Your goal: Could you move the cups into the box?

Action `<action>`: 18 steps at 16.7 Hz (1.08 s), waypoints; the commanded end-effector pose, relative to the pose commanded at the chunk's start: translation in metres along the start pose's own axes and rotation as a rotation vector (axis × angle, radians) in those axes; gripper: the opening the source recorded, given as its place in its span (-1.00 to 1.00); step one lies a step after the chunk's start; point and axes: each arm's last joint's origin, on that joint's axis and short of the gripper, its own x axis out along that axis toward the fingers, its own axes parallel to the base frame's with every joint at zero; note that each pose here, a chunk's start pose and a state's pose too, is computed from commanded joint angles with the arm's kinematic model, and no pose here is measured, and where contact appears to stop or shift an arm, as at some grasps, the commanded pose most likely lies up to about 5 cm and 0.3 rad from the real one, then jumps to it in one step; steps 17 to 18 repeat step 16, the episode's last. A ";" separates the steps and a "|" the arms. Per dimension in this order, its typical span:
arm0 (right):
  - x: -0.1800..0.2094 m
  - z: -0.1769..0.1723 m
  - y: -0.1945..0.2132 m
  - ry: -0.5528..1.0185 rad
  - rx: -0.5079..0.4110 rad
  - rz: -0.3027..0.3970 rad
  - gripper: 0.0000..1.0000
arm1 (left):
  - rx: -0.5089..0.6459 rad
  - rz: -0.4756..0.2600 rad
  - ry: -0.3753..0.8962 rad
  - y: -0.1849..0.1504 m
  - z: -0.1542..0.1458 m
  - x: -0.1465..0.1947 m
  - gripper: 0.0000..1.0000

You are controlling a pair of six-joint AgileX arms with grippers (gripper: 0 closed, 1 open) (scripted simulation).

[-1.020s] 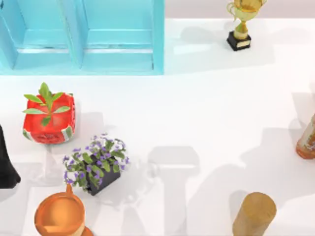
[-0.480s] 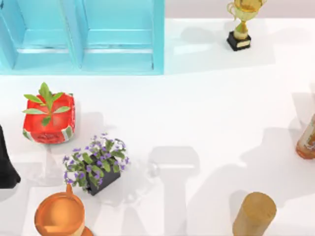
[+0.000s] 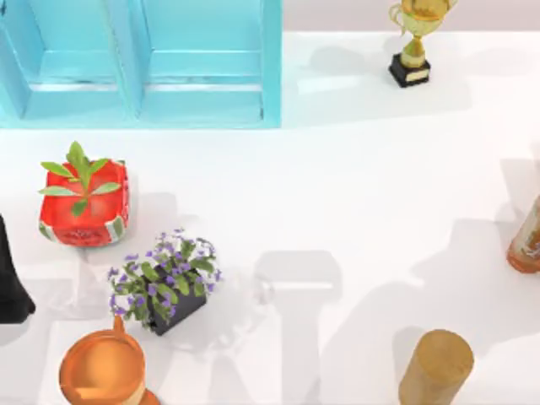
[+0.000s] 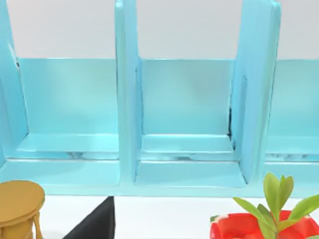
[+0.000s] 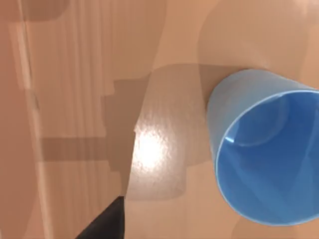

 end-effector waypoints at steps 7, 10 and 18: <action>-0.017 0.004 -0.002 0.005 0.001 0.001 1.00 | 0.000 0.000 0.000 0.000 0.000 0.000 1.00; -0.053 0.008 -0.004 0.008 -0.001 -0.001 1.00 | 0.000 0.000 0.000 0.000 0.000 0.000 1.00; -0.100 0.003 -0.002 -0.001 -0.002 0.000 1.00 | 0.000 0.000 0.000 0.000 0.000 0.000 1.00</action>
